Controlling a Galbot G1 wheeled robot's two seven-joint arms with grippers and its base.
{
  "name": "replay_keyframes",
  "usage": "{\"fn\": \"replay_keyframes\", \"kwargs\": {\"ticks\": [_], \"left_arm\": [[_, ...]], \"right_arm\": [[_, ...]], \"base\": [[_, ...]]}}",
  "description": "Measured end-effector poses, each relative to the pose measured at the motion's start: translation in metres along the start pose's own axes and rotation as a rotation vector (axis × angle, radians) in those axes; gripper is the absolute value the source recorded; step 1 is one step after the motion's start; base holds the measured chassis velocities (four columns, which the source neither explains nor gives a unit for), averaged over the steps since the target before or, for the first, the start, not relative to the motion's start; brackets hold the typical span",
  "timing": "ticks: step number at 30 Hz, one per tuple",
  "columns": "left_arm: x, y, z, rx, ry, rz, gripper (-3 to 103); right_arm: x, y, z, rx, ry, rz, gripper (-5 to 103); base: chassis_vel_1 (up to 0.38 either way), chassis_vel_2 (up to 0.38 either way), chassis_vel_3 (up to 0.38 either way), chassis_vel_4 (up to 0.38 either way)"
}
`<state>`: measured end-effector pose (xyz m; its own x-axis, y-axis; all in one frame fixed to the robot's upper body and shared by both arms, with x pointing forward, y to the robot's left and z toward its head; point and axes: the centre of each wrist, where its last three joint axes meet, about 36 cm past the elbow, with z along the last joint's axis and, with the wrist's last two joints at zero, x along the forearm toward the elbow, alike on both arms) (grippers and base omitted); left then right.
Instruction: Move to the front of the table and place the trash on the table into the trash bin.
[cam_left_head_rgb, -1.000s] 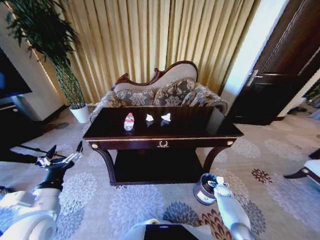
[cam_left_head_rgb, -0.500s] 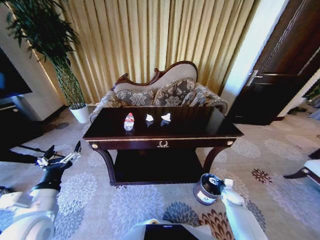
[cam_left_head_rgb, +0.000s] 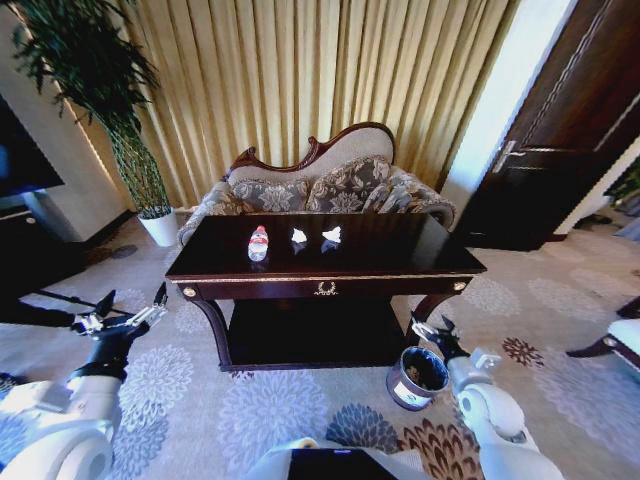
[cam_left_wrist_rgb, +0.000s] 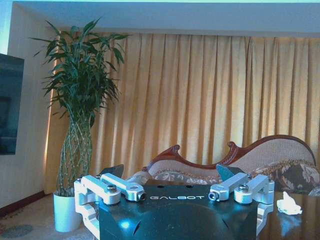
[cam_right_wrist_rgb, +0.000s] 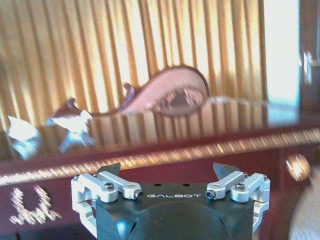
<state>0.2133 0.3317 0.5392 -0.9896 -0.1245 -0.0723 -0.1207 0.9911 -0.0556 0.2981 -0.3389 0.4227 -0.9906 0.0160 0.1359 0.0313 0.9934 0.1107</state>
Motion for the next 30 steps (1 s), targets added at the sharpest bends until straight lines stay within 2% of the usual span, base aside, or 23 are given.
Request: {"fn": "replay_keyframes", "kwargs": {"ticks": [5,10,18,30], "left_arm": [[0.002,0.0,-0.001,-0.004,0.005,0.002,100],[0.001,-0.001,-0.002,-0.007,0.001,0.007,100],[-0.001,-0.002,-0.003,-0.008,-0.002,0.016,100],[-0.002,-0.001,-0.005,-0.019,-0.004,0.018,100]], "right_arm": [[0.005,0.031,-0.038,0.052,-0.074,-0.022,100],[0.018,0.05,-0.071,0.086,-0.129,-0.054,100],[0.022,0.058,-0.079,0.125,-0.143,-0.065,100],[0.023,0.063,-0.079,0.133,-0.141,-0.082,100]], "base": [[0.0,0.0,0.0,0.0],[0.0,0.0,0.0,0.0],[0.0,0.0,0.0,0.0],[-0.043,0.031,0.039,-0.043]]}}
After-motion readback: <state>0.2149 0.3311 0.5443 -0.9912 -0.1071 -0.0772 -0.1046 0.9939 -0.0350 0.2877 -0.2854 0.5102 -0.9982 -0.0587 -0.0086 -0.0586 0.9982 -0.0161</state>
